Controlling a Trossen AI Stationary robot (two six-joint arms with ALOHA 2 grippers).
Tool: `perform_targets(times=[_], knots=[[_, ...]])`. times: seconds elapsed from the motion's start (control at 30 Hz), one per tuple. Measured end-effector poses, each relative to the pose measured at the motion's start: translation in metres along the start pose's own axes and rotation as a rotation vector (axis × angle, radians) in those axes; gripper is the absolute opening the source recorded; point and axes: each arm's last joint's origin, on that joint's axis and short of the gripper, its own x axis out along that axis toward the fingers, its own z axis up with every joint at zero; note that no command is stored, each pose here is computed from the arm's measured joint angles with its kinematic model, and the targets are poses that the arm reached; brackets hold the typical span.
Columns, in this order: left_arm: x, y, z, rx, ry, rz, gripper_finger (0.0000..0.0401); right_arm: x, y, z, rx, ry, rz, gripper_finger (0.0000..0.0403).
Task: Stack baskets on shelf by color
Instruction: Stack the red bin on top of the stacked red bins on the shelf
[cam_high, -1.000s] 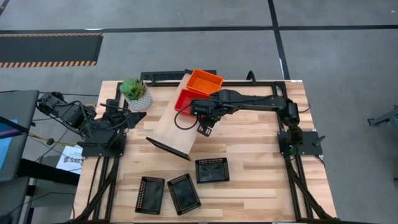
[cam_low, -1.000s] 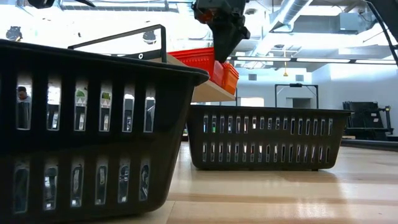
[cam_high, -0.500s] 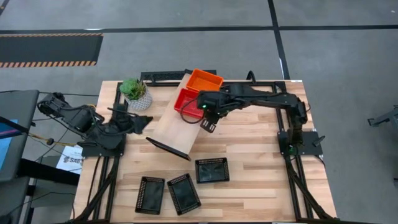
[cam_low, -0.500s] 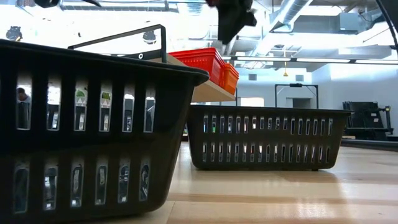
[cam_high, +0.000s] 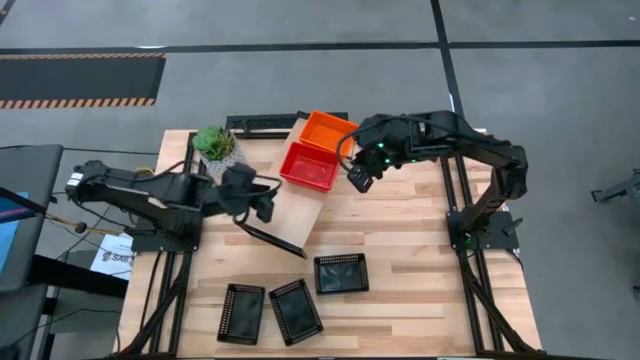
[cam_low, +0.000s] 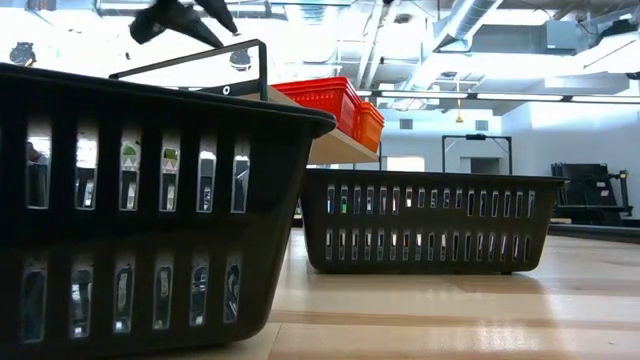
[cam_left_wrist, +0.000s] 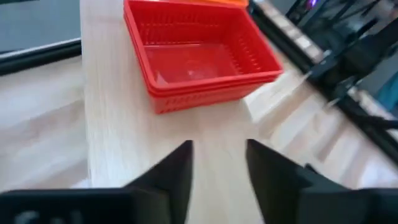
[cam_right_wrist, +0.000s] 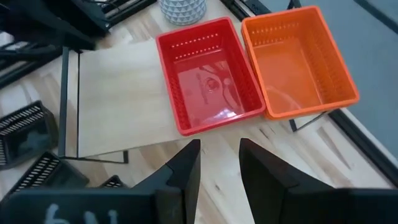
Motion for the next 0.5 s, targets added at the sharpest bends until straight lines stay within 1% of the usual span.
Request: perform_targets(times=[0.13, 0.17, 0.2, 0.3, 0.5], knots=[[0.022, 0.003, 0.004, 0.091, 0.082, 0.027, 0.0034, -0.002, 0.000, -0.001, 0.003, 0.002, 0.001, 0.0132], [0.028, 0.004, 0.004, 0.107, 0.101, 0.033, 0.0018, -0.002, 0.001, -0.002, 0.001, 0.005, 0.000, 0.0132], [0.033, 0.005, 0.004, 0.120, 0.113, 0.044, 0.0010, 0.000, 0.002, -0.001, 0.000, 0.007, -0.001, 0.0132], [0.047, 0.007, 0.005, 0.156, 0.130, 0.089, 0.0012, 0.006, 0.006, -0.003, -0.013, 0.026, -0.004, 0.0132], [0.065, 0.013, 0.009, 0.183, 0.145, 0.137, 0.0003, 0.020, 0.012, -0.003, -0.033, 0.056, -0.015, 0.0132]])
